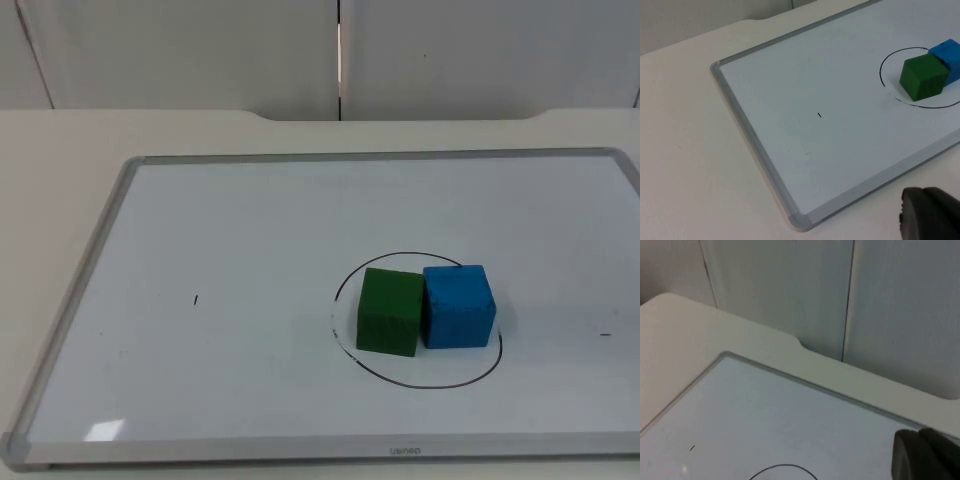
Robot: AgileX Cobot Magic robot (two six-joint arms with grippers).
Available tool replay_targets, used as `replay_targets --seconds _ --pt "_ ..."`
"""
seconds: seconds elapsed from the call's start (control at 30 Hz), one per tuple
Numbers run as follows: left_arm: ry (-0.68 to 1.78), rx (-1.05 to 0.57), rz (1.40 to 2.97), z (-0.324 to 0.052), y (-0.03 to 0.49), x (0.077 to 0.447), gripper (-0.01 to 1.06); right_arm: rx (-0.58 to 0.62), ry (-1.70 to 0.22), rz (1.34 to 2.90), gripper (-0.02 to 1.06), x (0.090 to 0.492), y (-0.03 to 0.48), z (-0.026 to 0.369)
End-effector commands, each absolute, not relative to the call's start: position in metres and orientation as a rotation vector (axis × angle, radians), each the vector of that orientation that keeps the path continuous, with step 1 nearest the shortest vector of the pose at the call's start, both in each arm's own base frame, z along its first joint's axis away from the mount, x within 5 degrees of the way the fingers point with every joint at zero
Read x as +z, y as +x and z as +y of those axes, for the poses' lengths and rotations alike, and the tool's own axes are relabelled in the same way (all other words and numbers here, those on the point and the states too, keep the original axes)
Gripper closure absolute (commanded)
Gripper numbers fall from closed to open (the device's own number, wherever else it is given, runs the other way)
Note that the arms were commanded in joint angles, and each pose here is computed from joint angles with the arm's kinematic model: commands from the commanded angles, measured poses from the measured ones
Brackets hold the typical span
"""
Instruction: Push the two cubes into the marked area.
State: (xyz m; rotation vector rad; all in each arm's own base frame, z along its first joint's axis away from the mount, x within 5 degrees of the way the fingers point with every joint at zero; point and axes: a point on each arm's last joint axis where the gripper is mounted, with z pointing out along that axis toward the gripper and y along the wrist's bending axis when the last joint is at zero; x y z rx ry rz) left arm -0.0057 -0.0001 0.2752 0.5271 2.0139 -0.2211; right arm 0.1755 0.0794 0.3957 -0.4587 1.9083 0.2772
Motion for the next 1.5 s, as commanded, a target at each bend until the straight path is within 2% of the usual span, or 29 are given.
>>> replay_targets --seconds 0.0,0.27,0.67,1.3,1.47 --pt "0.515 -0.220 2.009 0.000 -0.005 0.274 1.05 0.237 -0.491 1.880 1.05 0.398 0.160 0.071" --pt "0.515 -0.220 2.009 0.000 -0.005 0.274 1.05 0.236 -0.491 1.828 1.05 0.384 0.116 0.053" --pt "0.515 -0.220 2.009 0.000 -0.005 0.274 1.05 0.247 -0.515 1.922 1.05 0.323 0.058 0.029" --pt "0.515 -0.220 2.009 0.000 -0.005 0.274 1.05 0.297 -0.481 1.949 1.05 0.296 0.002 0.007" --pt "0.514 -0.220 2.007 0.000 -0.005 0.274 1.05 0.306 -0.458 1.889 1.05 0.295 -0.009 0.002"
